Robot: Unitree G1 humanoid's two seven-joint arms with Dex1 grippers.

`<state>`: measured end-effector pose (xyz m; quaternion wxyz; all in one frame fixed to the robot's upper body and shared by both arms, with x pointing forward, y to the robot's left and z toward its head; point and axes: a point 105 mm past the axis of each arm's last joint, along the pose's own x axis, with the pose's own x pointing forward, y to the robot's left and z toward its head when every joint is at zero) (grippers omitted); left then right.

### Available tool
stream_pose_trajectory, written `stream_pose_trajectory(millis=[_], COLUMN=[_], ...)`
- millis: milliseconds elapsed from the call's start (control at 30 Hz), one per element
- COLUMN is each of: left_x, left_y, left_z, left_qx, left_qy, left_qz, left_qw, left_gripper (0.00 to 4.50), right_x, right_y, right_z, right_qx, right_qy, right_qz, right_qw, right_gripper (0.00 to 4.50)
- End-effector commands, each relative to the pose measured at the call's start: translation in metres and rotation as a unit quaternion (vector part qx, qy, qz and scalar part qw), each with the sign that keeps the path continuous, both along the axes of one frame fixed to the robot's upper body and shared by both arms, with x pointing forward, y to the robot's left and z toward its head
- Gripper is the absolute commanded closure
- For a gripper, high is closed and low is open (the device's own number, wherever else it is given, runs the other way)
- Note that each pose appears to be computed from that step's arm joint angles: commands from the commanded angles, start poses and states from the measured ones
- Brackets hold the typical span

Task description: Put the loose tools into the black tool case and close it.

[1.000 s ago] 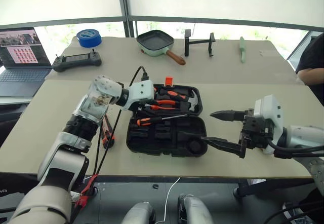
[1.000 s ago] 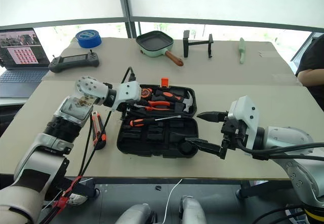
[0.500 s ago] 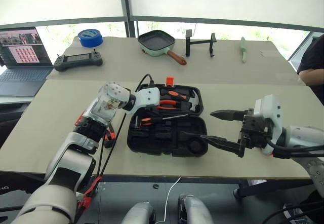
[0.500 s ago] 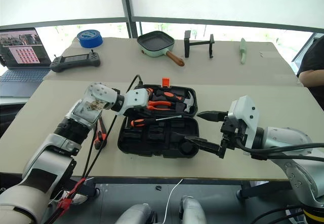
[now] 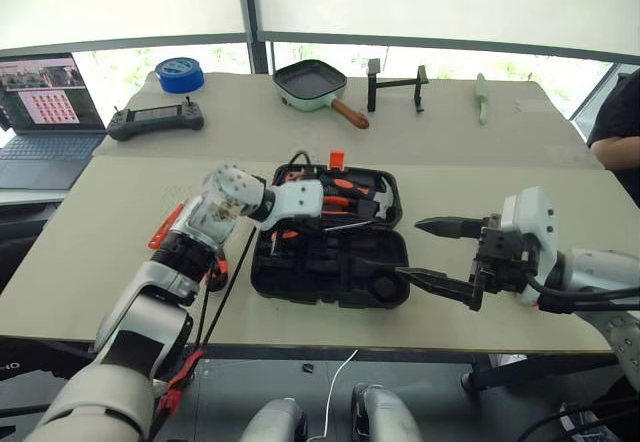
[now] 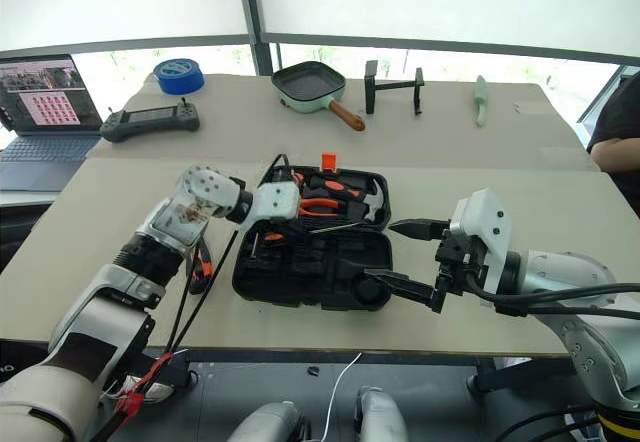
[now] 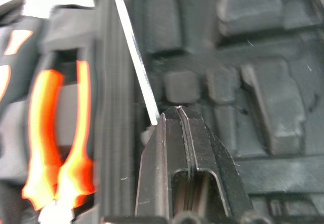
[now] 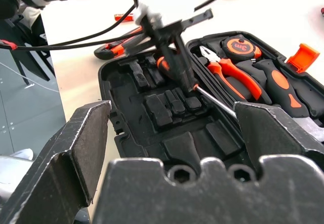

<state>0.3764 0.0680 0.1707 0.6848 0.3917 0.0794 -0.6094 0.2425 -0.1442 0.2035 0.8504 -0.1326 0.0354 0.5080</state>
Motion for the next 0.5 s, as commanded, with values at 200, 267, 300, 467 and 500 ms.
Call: stream_pose_trajectory(millis=[200, 267, 300, 467, 500], left_x=[-0.005, -0.008, -0.009, -0.002, -0.002], left_y=[0.019, 0.018, 0.017, 0.008, 0.006], left_z=[-0.003, -0.008, -0.010, -0.007, -0.004], left_qx=[0.036, 0.041, 0.043, 0.024, 0.015], left_qy=[0.029, 0.041, 0.039, 0.019, 0.019], left_qz=[0.027, 0.026, 0.025, 0.033, 0.029], left_qw=[0.999, 0.998, 0.998, 0.999, 0.999], left_gripper=[3.03, 2.26, 1.91, 1.91, 2.17], right_x=[-0.003, -0.003, -0.003, -0.003, -0.003], right_y=[0.002, 0.002, 0.003, 0.003, 0.003], right_z=[0.008, 0.008, 0.007, 0.007, 0.007], right_qx=[-0.003, -0.003, -0.003, -0.002, -0.003], right_qy=[-0.031, -0.031, -0.031, -0.032, -0.032], right_qz=[0.005, 0.005, 0.006, 0.005, 0.004], right_qw=[1.000, 1.000, 1.000, 0.999, 0.999], right_gripper=[0.00, 0.00, 0.00, 0.00, 0.00])
